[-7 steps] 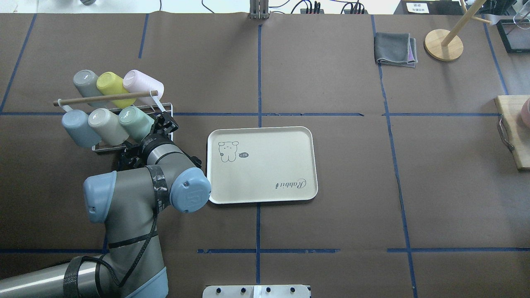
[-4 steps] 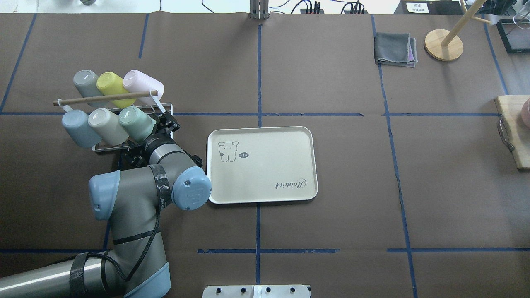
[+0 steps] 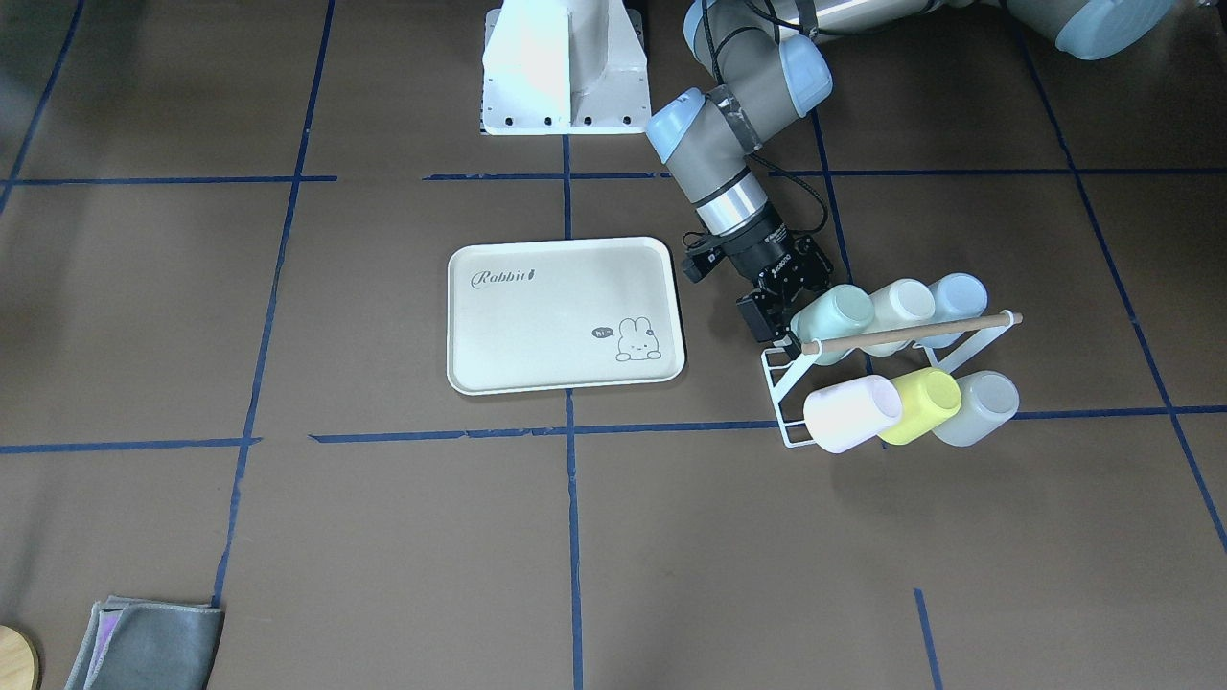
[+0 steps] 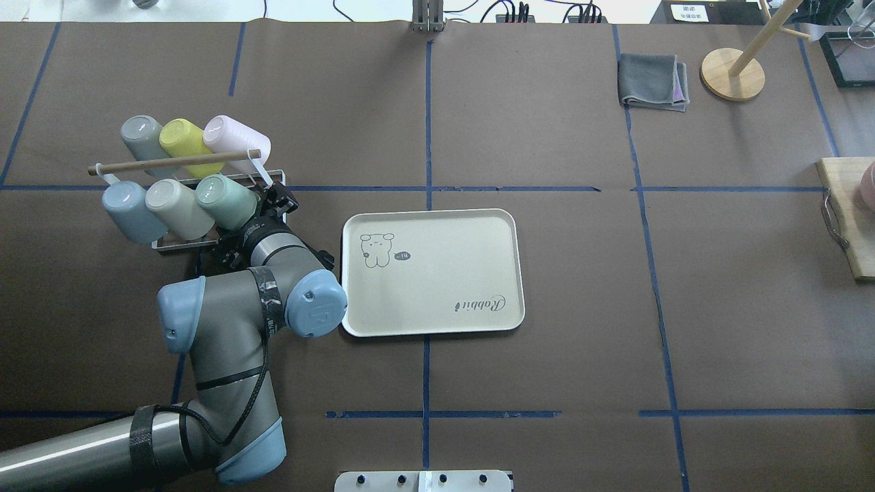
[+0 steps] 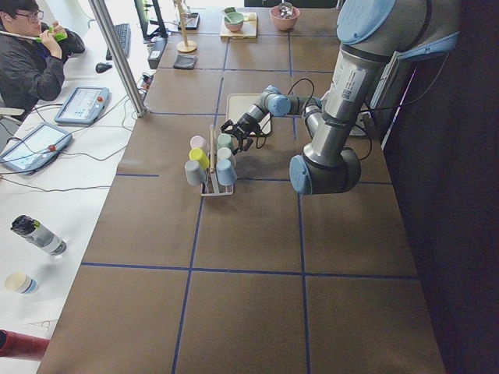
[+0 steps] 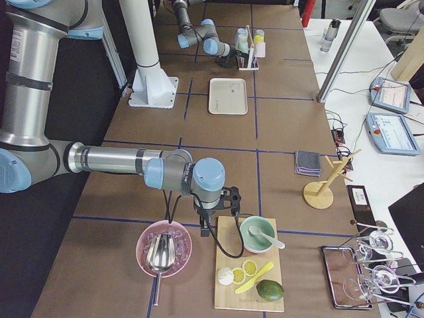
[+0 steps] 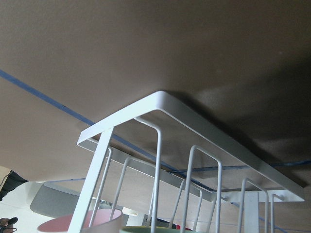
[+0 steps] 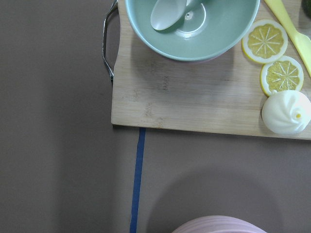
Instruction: Pick up and place green cup on tray
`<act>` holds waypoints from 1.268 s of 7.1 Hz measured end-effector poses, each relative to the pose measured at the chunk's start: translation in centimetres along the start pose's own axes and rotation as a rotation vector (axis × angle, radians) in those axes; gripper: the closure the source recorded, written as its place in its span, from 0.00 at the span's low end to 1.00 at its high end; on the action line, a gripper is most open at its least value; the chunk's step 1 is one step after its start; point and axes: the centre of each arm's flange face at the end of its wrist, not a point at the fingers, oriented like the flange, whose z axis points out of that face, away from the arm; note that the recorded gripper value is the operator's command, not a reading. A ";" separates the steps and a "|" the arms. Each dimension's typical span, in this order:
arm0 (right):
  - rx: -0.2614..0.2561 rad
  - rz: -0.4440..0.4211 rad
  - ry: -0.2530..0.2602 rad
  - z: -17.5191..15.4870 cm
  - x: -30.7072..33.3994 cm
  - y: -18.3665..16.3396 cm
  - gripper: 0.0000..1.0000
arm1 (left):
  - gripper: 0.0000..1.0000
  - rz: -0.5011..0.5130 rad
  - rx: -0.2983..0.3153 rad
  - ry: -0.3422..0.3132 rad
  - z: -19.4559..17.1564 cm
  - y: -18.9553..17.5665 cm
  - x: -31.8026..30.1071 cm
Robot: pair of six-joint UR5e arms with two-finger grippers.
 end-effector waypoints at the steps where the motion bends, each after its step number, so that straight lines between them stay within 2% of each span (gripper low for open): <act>1: 0.000 0.000 -0.002 0.0 0.0 0.0 0.00 | 0.01 -0.001 -0.001 0.001 0.2 0.0 0.0; 2: 0.000 0.000 -0.002 0.0 0.0 0.0 0.00 | 0.10 -0.002 -0.002 0.001 0.2 0.1 -0.1; 3: 0.000 0.001 -0.003 0.0 0.0 0.1 0.00 | 0.26 -0.006 -0.003 0.001 0.3 0.2 -0.2; 5: 0.000 0.000 -0.004 0.0 -0.1 0.0 0.00 | 0.49 -0.016 -0.003 -0.001 0.3 0.6 -0.4; 9: 0.001 -0.001 -0.005 0.0 -0.1 0.0 0.00 | 0.49 -0.036 0.003 -0.009 -0.1 1.9 -1.0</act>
